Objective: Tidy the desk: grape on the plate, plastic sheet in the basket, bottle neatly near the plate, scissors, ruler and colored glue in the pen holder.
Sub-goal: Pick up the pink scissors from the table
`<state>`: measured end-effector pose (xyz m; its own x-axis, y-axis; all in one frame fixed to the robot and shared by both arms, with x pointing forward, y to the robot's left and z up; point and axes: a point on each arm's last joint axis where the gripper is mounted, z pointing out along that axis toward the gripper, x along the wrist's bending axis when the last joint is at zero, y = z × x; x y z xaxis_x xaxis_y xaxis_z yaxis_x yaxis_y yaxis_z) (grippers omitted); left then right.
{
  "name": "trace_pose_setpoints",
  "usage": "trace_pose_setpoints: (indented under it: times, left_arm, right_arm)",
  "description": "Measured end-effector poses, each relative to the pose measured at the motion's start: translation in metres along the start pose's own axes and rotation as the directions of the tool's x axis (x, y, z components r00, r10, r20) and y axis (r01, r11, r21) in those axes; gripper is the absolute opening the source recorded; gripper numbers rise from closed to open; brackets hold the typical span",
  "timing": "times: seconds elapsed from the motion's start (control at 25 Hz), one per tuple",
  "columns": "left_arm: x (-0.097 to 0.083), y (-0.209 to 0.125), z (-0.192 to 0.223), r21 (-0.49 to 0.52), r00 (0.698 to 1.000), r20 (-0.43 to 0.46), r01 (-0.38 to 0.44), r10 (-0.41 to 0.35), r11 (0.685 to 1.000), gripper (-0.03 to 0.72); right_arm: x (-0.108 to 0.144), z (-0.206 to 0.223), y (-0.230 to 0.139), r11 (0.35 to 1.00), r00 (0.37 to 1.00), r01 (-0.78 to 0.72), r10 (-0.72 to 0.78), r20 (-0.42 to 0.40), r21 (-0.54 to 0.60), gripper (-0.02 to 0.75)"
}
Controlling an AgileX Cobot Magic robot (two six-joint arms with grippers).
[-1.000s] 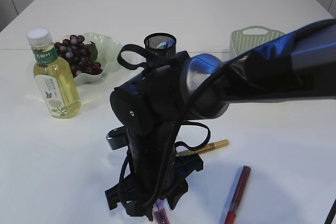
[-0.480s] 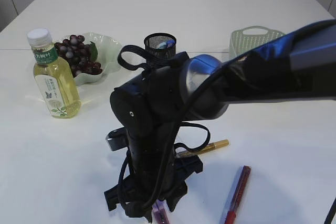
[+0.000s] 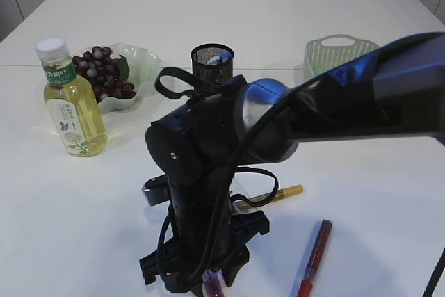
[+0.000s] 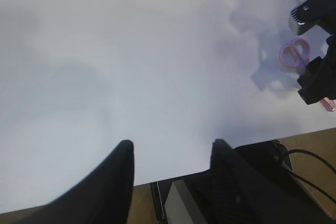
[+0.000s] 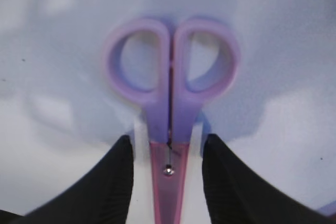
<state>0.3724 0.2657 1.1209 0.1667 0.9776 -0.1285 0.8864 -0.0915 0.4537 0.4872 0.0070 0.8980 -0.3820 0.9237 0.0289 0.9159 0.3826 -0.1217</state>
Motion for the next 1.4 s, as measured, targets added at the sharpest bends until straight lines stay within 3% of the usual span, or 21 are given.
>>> trace_pose_setpoints:
  times: [0.52,0.84,1.4]
  left_arm:
    - [0.0,0.0,0.0,0.0,1.0,0.0,0.0,0.0,1.0,0.338]
    - [0.0,0.0,0.0,0.0,1.0,0.0,0.0,0.0,1.0,0.331]
    - [0.0,0.0,0.0,0.0,1.0,0.0,0.0,0.0,1.0,0.33]
  right_arm:
    - [0.0,0.0038,0.0004,1.0,1.0,-0.002,0.002,0.003,0.009,0.348]
    - [0.0001,0.0038,0.0007,1.0,1.0,-0.002,0.002,0.002,0.006,0.213]
    - [0.0007,-0.0001,0.0012,0.999,1.0,0.025,-0.025,0.01,0.023,0.208]
